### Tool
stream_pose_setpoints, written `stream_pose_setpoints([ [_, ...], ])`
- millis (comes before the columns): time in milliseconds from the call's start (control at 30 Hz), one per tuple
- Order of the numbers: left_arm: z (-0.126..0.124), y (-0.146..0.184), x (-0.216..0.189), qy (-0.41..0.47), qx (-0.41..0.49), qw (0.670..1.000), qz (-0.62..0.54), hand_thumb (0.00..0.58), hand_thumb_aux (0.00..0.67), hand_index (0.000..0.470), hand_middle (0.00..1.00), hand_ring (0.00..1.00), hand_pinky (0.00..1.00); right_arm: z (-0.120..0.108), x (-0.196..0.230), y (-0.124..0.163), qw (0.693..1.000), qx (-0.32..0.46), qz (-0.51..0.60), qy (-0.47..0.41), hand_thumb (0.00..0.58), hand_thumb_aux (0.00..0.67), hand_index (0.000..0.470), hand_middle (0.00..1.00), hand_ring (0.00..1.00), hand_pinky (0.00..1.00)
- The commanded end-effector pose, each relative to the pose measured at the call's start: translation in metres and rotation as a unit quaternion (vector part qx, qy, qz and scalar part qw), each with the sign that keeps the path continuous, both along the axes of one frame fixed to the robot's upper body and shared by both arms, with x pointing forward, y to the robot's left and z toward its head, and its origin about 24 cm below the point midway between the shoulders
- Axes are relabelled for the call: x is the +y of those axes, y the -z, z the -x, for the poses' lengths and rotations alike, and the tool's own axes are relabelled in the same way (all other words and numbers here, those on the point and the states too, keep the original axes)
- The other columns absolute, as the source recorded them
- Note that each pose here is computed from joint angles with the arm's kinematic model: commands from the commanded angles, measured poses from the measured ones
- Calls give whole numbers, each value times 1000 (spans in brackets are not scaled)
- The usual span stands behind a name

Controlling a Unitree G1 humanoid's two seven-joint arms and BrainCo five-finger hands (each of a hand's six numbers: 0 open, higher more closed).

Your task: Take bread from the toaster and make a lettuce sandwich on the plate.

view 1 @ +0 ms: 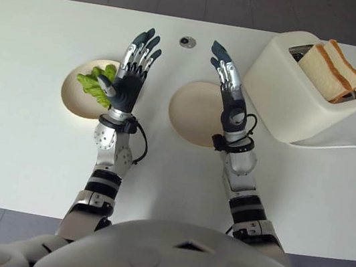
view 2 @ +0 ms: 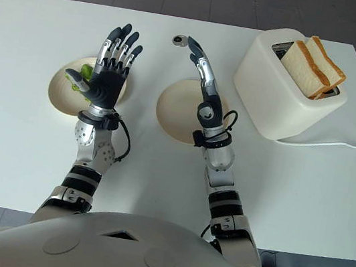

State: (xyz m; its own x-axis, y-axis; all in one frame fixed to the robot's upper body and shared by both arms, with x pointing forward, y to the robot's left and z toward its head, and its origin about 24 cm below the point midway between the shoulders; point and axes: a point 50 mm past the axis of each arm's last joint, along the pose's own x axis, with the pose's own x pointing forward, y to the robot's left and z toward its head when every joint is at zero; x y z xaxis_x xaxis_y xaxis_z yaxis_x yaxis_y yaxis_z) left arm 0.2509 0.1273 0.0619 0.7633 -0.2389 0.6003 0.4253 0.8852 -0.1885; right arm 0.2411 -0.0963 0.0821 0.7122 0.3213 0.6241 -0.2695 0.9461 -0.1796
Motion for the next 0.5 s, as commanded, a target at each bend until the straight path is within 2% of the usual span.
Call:
stream_pose_setpoints([
  [33,1,-3,-14,19,-6,999,27,0,0,0,0,0,0,-3,-4,-1,1000,-1,5,6,0,0,0,0,0,0],
  [267,4,-4,-13,23,-18,999,14,0,0,0,0,0,0,-7,-4,-9,1000,-20,15,5,0,0,0,0,0,0],
  [367,2,-6,-11,17,-22,999,15,0,0,0,0,0,0,-10,-33,-40,988,-116,84,64,0,0,0,0,0,0],
  [500,3,-6,-18,25,-27,999,11,0,0,0,0,0,0,-9,-96,-88,957,-189,159,151,0,0,0,0,0,0],
])
